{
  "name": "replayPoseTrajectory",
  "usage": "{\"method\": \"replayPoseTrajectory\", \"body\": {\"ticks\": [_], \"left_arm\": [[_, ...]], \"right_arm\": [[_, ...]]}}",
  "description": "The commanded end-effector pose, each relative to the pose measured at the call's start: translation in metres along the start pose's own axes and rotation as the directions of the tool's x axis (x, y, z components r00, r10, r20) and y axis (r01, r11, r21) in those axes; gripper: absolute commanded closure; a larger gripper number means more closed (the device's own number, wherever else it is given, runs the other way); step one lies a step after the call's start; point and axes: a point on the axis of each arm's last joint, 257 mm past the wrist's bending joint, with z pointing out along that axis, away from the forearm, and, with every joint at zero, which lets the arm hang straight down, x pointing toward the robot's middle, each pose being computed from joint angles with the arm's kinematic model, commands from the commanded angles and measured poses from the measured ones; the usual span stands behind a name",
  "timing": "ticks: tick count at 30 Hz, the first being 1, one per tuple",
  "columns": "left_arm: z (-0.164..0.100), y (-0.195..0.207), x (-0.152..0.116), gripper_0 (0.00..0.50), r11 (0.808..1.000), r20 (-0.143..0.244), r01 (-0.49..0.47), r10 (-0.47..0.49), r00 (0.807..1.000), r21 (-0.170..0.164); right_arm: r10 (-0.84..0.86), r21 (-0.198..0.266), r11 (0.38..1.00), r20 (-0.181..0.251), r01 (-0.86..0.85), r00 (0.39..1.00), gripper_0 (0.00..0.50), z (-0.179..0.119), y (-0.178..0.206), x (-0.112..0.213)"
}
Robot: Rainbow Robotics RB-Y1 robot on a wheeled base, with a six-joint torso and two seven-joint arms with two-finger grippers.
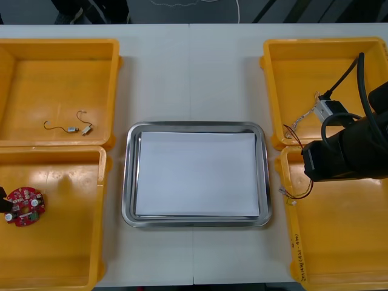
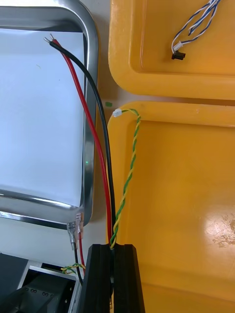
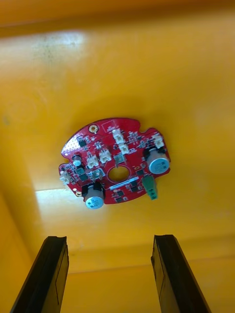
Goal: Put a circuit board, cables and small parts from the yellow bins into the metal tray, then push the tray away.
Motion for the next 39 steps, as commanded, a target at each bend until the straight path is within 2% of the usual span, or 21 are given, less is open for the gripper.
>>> {"method": "replayPoseTrajectory", "body": {"ticks": [1,2,9,12,16,19,25,39], "left_arm": [[-0.007,-0.018,-0.014,0.0,0.967,0.029,0.252,-0.253,0.967,0.025],[-0.005,-0.023,-0.013,0.0,0.957,0.019,0.29,-0.291,0.957,0.026],[0.007,-0.04,-0.011,0.0,0.919,-0.008,0.393,-0.393,0.919,0.027],[0.014,-0.045,-0.007,0.0,0.908,-0.018,0.417,-0.417,0.909,0.026],[0.023,-0.048,-0.006,0.0,0.903,0.002,0.427,-0.428,0.904,0.042],[0.029,-0.044,0.0,0.0,0.921,0.008,0.388,-0.389,0.921,0.022],[0.033,-0.04,0.005,0.0,0.944,0.014,0.33,-0.33,0.944,0.02],[0.047,-0.036,0.016,0.0,0.952,0.045,0.305,-0.305,0.951,0.023]], "right_arm": [[-0.002,-0.001,1.0,0.003,0.002,1.0,0.5,-0.003,0.008,-0.003],[-0.004,0.001,1.0,-0.004,0.004,1.0,0.5,-0.001,0.008,-0.001],[-0.006,0.017,1.0,-0.012,0.006,1.0,0.5,0.001,0.002,0.003],[-0.005,0.027,1.0,-0.009,0.005,1.0,0.5,0.002,0.0,0.002],[-0.001,0.031,1.0,-0.014,0.001,1.0,0.5,0.003,-0.002,0.003],[-0.001,0.036,0.999,-0.016,0.001,1.0,0.5,0.004,-0.004,0.004],[-0.003,0.043,0.999,-0.015,0.004,1.0,0.5,0.005,-0.007,0.005],[0.008,0.055,0.998,-0.021,-0.007,1.0,0.5,0.009,-0.013,0.005]]}}
